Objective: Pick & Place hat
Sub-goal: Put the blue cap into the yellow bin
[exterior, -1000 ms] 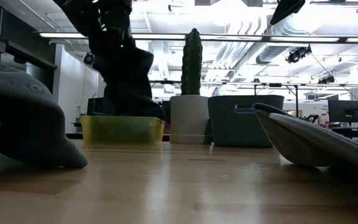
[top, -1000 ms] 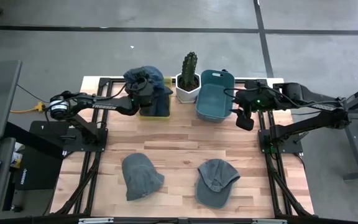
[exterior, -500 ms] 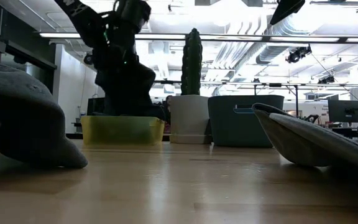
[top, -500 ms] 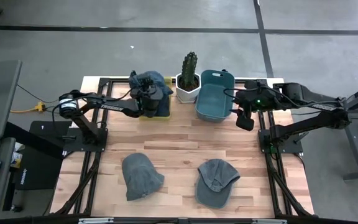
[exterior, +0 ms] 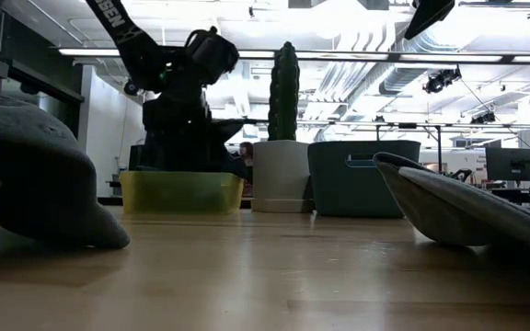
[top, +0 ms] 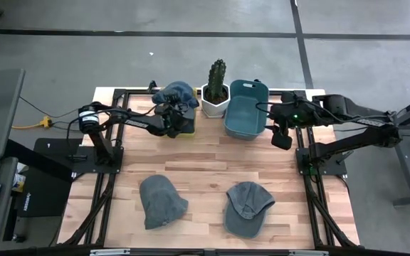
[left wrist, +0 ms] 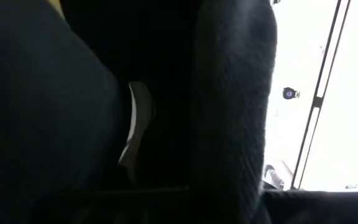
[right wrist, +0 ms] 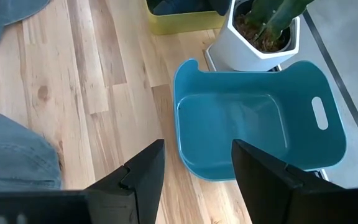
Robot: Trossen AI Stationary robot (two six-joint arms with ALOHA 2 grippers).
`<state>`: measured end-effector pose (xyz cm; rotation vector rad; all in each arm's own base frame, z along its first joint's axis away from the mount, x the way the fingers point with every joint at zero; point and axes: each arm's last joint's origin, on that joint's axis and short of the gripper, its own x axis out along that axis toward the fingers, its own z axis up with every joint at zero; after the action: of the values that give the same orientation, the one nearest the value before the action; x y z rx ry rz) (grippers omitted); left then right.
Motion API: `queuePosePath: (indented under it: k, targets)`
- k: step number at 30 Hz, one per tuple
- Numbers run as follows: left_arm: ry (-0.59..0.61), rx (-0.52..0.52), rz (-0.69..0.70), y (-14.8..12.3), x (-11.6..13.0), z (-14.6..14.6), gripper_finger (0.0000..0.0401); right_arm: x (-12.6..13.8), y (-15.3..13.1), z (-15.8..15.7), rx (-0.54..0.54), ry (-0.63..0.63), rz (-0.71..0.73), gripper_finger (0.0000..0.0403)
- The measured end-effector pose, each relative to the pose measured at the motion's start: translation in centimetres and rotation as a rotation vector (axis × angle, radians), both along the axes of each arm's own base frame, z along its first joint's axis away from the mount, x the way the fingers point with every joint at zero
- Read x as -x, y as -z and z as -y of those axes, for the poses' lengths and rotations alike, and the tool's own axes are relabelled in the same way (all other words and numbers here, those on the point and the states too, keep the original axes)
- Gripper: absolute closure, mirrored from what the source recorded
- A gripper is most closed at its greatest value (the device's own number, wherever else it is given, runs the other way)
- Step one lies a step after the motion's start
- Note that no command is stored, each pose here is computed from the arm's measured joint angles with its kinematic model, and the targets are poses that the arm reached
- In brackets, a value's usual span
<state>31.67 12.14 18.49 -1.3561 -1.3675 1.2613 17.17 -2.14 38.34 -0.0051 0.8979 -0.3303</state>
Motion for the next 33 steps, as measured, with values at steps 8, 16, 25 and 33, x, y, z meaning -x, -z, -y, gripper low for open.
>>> queuePosePath:
  k: [8,16,25,33]
  targets:
    - [-0.007,-0.008,-0.003,-0.15,-0.02,0.01,0.0401,0.06,0.04,0.0,-0.003,0.004,-0.006,0.0222]
    - [0.057,0.017,-0.012,-0.19,-0.26,0.01,0.0399,0.05,0.04,0.0,-0.003,0.004,-0.006,0.0221]
    - [0.032,0.0,-0.041,-0.25,-0.32,0.51,0.0335,0.05,0.04,0.0,-0.003,0.004,-0.006,0.0222]
    - [0.05,-0.015,0.022,-0.66,-0.65,0.87,0.0266,0.05,0.04,0.0,-0.003,0.003,-0.006,0.0221]
